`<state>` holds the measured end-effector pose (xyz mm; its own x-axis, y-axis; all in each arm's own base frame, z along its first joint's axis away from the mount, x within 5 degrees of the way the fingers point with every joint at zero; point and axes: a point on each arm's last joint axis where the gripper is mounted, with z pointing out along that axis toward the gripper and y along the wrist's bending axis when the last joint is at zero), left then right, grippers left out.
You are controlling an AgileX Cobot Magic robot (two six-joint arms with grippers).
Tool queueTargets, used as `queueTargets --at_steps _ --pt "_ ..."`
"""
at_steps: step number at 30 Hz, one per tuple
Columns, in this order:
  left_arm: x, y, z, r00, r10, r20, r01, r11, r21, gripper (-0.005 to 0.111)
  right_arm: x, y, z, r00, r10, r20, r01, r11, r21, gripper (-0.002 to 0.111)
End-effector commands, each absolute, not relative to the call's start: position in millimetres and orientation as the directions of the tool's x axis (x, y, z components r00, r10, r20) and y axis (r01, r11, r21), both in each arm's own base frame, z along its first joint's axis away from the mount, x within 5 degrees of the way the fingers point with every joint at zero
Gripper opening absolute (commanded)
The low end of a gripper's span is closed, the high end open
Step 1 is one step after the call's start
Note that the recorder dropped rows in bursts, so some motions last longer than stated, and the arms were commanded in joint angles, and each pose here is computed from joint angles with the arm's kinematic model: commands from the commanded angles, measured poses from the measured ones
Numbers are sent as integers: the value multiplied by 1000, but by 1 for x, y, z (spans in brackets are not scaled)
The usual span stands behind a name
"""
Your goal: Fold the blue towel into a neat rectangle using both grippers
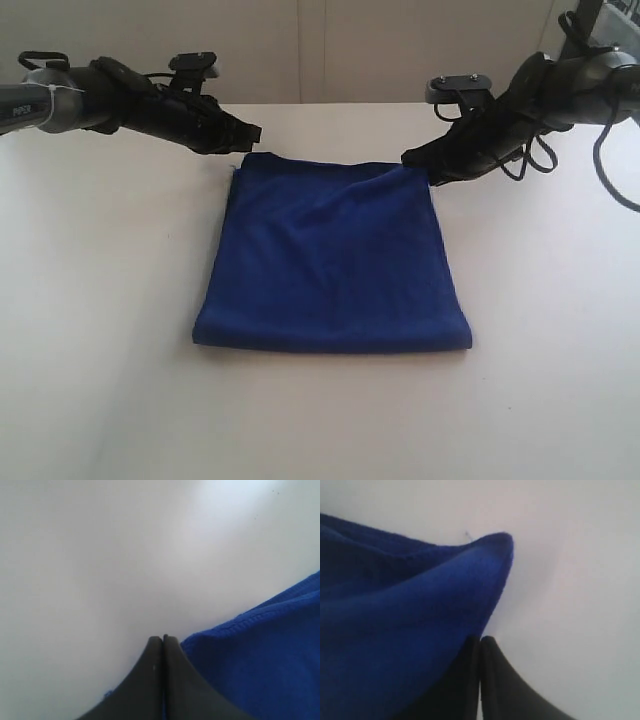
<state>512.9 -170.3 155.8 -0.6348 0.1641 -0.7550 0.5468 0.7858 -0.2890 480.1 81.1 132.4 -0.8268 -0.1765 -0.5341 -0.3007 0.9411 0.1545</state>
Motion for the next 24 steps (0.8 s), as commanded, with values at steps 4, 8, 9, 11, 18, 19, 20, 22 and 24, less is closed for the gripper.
queueTargets --at_steps 4,8,9,11,18,19,20,22,24 --pt "510 -176 156 -639 170 -750 576 752 -321 0 474 81 148 -840 -202 -504 -328 929 175 0" --pt "509 -179 156 -629 177 -757 589 745 -315 0 467 92 148 -850 -258 -459 -378 906 190 0" --pt "509 -179 156 -627 177 -758 589 745 -313 0 466 94 146 -852 -265 -451 -384 903 194 0" --pt "509 -179 156 -626 179 -759 590 744 -312 0 464 99 145 -852 -275 -444 -393 898 197 0" --pt "508 -187 156 -612 188 -768 607 735 -303 0 465 104 129 -857 -290 -427 -399 897 191 0" --pt "506 -190 156 -605 196 -772 617 729 -298 0 465 104 126 -858 -289 -424 -397 898 190 0" --pt "505 -193 156 -596 209 -775 629 722 -289 0 466 104 123 -858 -293 -421 -398 898 186 0" --pt "503 -199 156 -582 229 -781 648 711 -274 0 466 103 122 -858 -298 -419 -400 898 181 0" --pt "503 -199 156 -566 244 -788 659 707 -255 0 466 103 122 -858 -298 -419 -400 898 181 0"
